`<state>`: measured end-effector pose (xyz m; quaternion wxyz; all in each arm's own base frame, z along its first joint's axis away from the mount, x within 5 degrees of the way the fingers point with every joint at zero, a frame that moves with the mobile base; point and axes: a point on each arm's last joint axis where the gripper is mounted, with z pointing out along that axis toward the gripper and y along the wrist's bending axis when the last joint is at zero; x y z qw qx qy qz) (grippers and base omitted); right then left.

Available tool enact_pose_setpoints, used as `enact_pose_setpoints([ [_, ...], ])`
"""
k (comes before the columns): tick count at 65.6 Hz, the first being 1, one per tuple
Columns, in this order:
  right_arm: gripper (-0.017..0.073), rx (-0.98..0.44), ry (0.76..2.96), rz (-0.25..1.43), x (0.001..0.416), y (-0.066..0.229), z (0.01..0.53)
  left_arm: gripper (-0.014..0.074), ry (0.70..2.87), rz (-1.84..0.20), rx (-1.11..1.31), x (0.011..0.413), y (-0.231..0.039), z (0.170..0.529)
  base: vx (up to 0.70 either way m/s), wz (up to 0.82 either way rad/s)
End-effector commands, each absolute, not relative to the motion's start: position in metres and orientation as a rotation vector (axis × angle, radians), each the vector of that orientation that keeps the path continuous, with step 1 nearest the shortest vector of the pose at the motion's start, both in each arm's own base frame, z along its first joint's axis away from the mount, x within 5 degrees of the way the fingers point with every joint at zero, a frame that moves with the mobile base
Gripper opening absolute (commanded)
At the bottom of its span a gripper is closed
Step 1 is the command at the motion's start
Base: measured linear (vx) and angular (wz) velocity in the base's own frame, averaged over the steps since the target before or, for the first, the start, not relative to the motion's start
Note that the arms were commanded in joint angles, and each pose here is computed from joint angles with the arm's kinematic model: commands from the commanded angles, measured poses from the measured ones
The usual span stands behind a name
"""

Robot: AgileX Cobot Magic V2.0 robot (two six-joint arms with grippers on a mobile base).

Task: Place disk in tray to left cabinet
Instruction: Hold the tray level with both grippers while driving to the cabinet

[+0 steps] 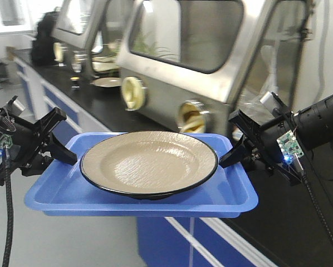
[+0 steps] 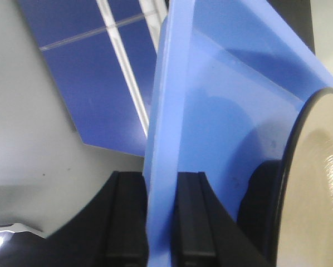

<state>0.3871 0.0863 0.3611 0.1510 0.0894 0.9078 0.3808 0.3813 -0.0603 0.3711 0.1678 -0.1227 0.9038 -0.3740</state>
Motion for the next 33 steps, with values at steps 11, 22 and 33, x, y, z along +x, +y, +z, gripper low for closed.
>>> enact_pose_setpoints([
  [11,-0.0005,0.225,2.417,1.424,0.3675,0.1083,0.4102,-0.0001,2.443,-1.406,-0.303,0.3587,-0.0854,0.4153,0.07,0.61],
  [22,-0.0005,0.225,2.417,1.424,0.3675,0.1083,0.4102,-0.0001,2.443,-1.406,-0.303,0.3587,-0.0854,0.4153,0.1,0.66],
  [33,-0.0005,0.225,2.417,1.424,0.3675,0.1083,0.4102,-0.0001,2.444,-1.407,-0.303,0.3586,-0.0854,0.4153,0.14,0.66],
])
